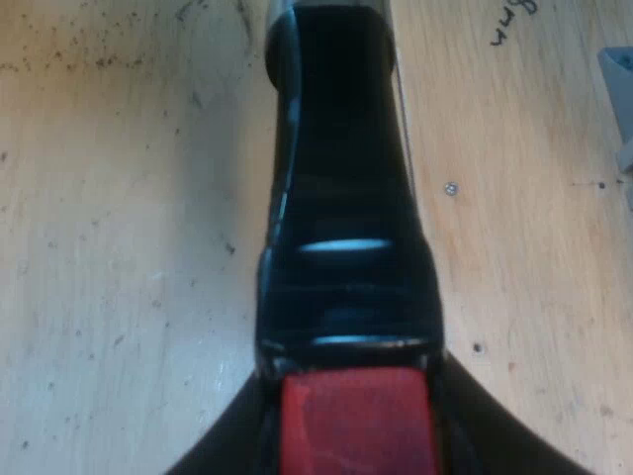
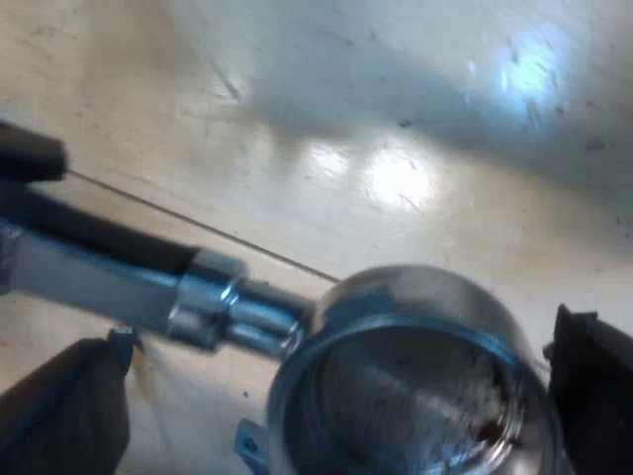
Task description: Put the handle in the coffee machine
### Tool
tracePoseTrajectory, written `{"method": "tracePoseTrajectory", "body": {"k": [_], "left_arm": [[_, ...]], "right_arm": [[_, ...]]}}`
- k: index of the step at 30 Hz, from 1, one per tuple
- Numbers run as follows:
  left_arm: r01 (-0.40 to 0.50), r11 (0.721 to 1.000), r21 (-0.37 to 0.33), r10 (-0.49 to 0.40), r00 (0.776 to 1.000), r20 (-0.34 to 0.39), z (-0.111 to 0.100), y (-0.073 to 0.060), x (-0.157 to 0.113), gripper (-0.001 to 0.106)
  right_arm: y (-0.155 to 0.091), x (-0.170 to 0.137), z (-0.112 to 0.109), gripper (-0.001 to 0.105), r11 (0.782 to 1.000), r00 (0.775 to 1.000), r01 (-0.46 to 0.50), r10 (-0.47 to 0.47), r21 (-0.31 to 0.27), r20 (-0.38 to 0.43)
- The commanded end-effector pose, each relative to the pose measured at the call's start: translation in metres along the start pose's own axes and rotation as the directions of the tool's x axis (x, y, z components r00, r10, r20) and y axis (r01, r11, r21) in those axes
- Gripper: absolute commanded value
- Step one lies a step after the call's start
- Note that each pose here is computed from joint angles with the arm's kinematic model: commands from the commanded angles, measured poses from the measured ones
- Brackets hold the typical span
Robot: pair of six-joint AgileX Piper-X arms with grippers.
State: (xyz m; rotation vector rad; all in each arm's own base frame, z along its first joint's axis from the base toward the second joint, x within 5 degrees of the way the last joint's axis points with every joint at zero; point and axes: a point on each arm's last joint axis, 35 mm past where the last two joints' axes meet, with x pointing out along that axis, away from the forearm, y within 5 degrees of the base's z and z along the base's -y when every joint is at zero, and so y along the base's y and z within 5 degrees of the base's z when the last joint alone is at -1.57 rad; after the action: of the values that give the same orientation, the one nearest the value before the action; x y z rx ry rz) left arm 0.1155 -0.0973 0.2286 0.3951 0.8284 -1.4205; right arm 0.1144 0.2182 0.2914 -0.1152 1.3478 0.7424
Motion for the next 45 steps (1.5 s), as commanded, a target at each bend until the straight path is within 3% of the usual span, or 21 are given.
{"method": "tracePoseTrajectory", "body": {"k": [1, 4, 6, 9, 17, 19, 21, 25, 28, 30, 33, 34, 39, 43, 45], "left_arm": [[0.007, 0.999, -0.041, -0.005, 0.998, 0.068, 0.003, 0.004, -0.007, 0.0], [-0.032, 0.993, -0.111, 0.043, 0.994, 0.098, -0.001, 0.012, -0.015, 0.0], [-0.07, 0.984, -0.162, 0.09, 0.989, 0.118, -0.005, 0.019, -0.023, 0.0], [-0.114, 0.969, -0.221, 0.144, 0.982, 0.126, -0.012, 0.025, -0.03, 0.0], [-0.185, 0.928, -0.324, 0.236, 0.964, 0.125, -0.027, 0.032, -0.052, 0.0], [-0.213, 0.92, -0.33, 0.268, 0.955, 0.13, -0.028, 0.033, -0.06, 0.0], [-0.258, 0.899, -0.353, 0.325, 0.935, 0.143, -0.027, 0.037, -0.072, 0.0], [-0.273, 0.878, -0.393, 0.36, 0.918, 0.167, -0.027, 0.044, -0.086, 0.0], [-0.269, 0.874, -0.404, 0.353, 0.924, 0.148, -0.03, 0.052, -0.09, 0.0], [-0.26, 0.871, -0.417, 0.342, 0.93, 0.134, -0.033, 0.061, -0.093, 0.0], [-0.258, 0.869, -0.421, 0.338, 0.933, 0.126, -0.036, 0.07, -0.098, 0.0], [-0.261, 0.87, -0.418, 0.339, 0.933, 0.124, -0.036, 0.071, -0.099, 0.0], [-0.249, 0.882, -0.4, 0.329, 0.934, 0.143, -0.034, 0.082, -0.103, 0.0], [-0.242, 0.888, -0.391, 0.32, 0.936, 0.148, -0.036, 0.088, -0.101, 0.0], [-0.239, 0.894, -0.38, 0.313, 0.939, 0.145, -0.037, 0.09, -0.1, 0.0]], "right_arm": [[0.005, -0.017, 0.005, 0.088, 0.998, 0.997, 0.009, -0.004, -0.065, 0.073], [0.008, -0.033, 0.013, 0.088, 0.99, 0.984, 0.079, -0.059, -0.119, 0.169], [0.01, -0.044, 0.019, 0.088, 0.977, 0.962, 0.156, -0.117, -0.144, 0.249], [0.013, -0.053, 0.026, 0.088, 0.969, 0.937, 0.203, -0.15, -0.142, 0.316], [0.019, -0.058, 0.034, 0.088, 0.976, 0.905, 0.176, -0.108, -0.131, 0.413], [0.019, -0.059, 0.035, 0.088, 0.976, 0.901, 0.172, -0.102, -0.132, 0.421], [0.021, -0.06, 0.039, 0.088, 0.977, 0.885, 0.167, -0.091, -0.13, 0.456], [0.027, -0.062, 0.042, 0.088, 0.975, 0.861, 0.171, -0.079, -0.14, 0.503], [0.034, -0.06, 0.037, 0.088, 0.943, 0.805, 0.302, -0.175, -0.137, 0.567], [0.042, -0.056, 0.028, 0.087, 0.91, 0.753, 0.398, -0.251, -0.118, 0.608], [0.054, -0.047, 0.018, 0.087, 0.877, 0.704, 0.467, -0.289, -0.116, 0.649], [0.055, -0.044, 0.016, 0.087, 0.872, 0.699, 0.475, -0.293, -0.117, 0.653], [0.075, -0.016, 0.013, 0.087, 0.842, 0.624, 0.531, -0.313, -0.094, 0.716], [0.082, 0.005, 0.019, 0.077, 0.833, 0.621, 0.544, -0.322, -0.097, 0.715], [0.085, 0.018, 0.023, 0.06, 0.82, 0.597, 0.568, -0.348, -0.075, 0.723]]}}
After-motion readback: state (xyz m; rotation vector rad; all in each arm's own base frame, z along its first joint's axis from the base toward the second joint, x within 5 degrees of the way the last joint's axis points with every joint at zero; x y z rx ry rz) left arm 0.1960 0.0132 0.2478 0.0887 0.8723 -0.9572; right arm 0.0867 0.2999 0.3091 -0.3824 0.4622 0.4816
